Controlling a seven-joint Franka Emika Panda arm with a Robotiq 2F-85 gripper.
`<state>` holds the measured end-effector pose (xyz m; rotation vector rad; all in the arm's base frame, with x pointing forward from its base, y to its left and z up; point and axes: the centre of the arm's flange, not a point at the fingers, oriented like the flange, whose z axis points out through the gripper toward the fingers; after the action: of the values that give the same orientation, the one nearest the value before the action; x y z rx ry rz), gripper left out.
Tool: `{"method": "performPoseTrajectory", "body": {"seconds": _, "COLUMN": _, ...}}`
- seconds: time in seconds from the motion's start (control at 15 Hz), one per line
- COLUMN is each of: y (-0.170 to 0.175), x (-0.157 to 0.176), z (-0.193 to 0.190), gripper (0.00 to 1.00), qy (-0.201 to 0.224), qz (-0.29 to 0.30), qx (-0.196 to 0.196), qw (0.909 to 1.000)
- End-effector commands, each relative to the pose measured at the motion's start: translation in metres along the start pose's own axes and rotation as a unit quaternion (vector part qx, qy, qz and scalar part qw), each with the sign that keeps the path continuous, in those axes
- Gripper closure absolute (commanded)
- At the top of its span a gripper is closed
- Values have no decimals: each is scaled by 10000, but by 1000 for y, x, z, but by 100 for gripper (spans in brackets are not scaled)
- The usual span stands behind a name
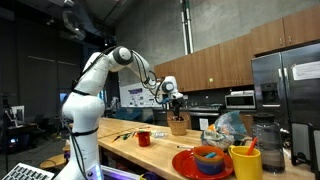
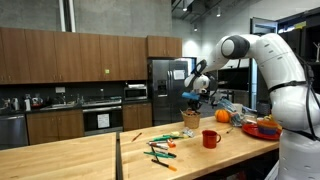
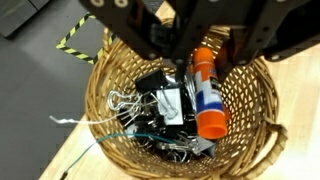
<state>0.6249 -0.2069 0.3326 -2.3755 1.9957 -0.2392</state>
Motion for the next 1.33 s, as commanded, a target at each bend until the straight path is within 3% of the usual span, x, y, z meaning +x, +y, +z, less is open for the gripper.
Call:
{"method": "performPoseTrajectory", "body": {"seconds": 0.0, "y": 2, "x": 10, "z": -9, "gripper": 92, "qy": -471, "qz": 46, "qx": -172, "qw": 9987}}
{"method": "performPoseTrajectory", "body": {"seconds": 0.27, "y": 4, "x": 7, "z": -11, "gripper": 92, "qy": -845, "qz": 75, "qx": -276, "qw": 9960}}
{"method": "performPoseTrajectory", "body": {"seconds": 0.6, "y": -4, "x": -4, "z": -37, "gripper": 92, "qy": -700, "qz": -15, "qx": 83, "qw": 9975}}
{"method": "performPoseTrajectory", "body": {"seconds": 1.27, "y": -17, "x": -87, "z": -100, "gripper": 92, "qy": -717, "qz": -766, "qx": 457, "qw": 9934}}
